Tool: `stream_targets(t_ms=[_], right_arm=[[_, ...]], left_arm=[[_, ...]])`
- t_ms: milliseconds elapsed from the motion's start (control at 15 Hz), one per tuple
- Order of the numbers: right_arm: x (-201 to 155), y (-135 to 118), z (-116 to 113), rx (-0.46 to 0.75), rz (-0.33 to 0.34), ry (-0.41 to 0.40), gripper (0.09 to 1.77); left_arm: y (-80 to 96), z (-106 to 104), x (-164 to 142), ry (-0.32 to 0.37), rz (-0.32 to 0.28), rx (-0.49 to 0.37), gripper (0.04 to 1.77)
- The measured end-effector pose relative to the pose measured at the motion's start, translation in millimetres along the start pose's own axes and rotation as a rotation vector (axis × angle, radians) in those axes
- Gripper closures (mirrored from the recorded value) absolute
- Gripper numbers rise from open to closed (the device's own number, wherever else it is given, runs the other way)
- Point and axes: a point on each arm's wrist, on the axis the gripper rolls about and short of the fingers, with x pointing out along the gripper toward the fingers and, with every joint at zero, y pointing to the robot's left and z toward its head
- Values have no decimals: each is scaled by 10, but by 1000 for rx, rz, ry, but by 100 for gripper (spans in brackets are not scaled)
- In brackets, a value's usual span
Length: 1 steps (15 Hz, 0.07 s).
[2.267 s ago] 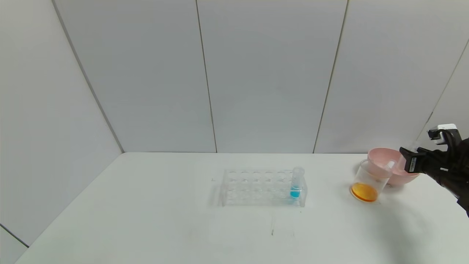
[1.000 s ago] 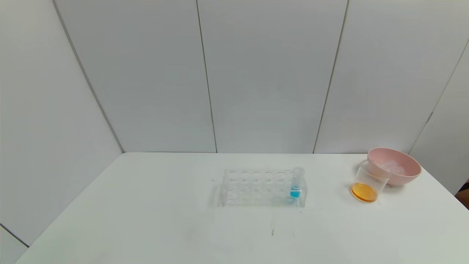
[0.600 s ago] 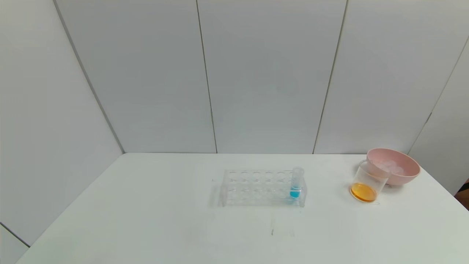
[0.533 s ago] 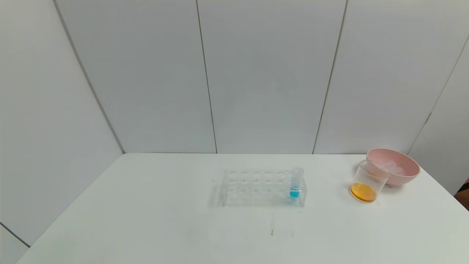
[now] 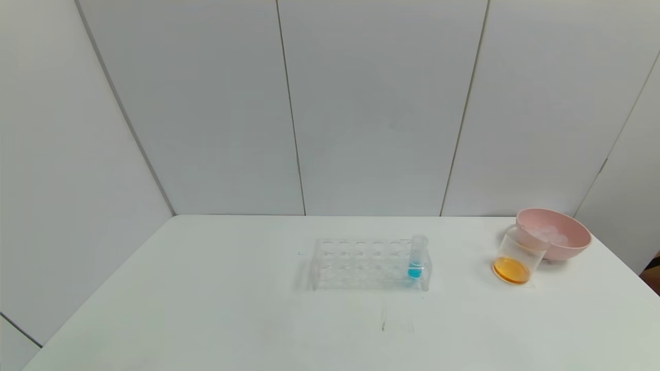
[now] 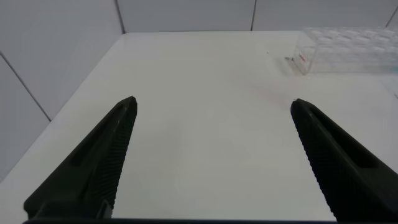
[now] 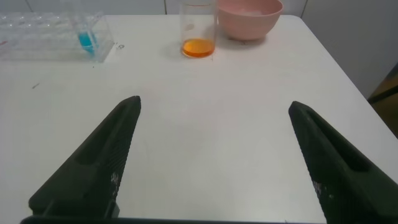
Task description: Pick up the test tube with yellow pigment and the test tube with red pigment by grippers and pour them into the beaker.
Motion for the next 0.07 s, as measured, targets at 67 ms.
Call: stream_targets(t_ms=[67], right_arm=[[8,-1,-30,-7,2,5,16]], left_arm=[[0,0,0,0,0,0,5]])
